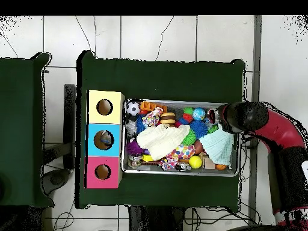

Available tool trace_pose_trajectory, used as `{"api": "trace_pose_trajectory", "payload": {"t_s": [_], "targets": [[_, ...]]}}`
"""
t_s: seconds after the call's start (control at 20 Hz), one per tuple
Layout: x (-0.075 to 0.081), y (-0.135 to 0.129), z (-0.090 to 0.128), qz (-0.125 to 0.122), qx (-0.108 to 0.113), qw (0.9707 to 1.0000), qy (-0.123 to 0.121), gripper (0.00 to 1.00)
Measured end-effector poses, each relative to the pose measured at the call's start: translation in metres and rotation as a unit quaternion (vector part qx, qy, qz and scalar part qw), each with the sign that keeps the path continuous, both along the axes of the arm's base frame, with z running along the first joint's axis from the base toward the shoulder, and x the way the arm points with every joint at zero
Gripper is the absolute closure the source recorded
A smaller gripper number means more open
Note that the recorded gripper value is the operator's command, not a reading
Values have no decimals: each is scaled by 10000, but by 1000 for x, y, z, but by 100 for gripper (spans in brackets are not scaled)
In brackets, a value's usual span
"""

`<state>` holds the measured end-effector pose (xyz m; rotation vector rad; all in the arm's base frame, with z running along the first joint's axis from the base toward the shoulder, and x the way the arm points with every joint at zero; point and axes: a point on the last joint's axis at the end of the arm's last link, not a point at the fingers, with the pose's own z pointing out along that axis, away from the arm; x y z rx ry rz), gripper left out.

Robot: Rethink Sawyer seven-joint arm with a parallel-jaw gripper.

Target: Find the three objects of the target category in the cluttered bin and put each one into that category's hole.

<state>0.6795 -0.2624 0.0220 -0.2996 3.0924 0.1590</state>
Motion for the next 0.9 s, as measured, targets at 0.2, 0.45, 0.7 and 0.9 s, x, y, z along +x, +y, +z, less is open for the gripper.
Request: {"api": "trace_pose_trajectory", "payload": {"t_s": [0.2, 0.45, 0.7, 0.9], "targets": [[-2, 0, -1, -8, 4, 10000, 26, 0], [-4, 1, -3, -4, 20, 10000, 50, 0], [-8, 5, -7, 11, 62, 9999, 101, 0], [-18, 15, -14, 57, 149, 9996, 214, 0]]}}
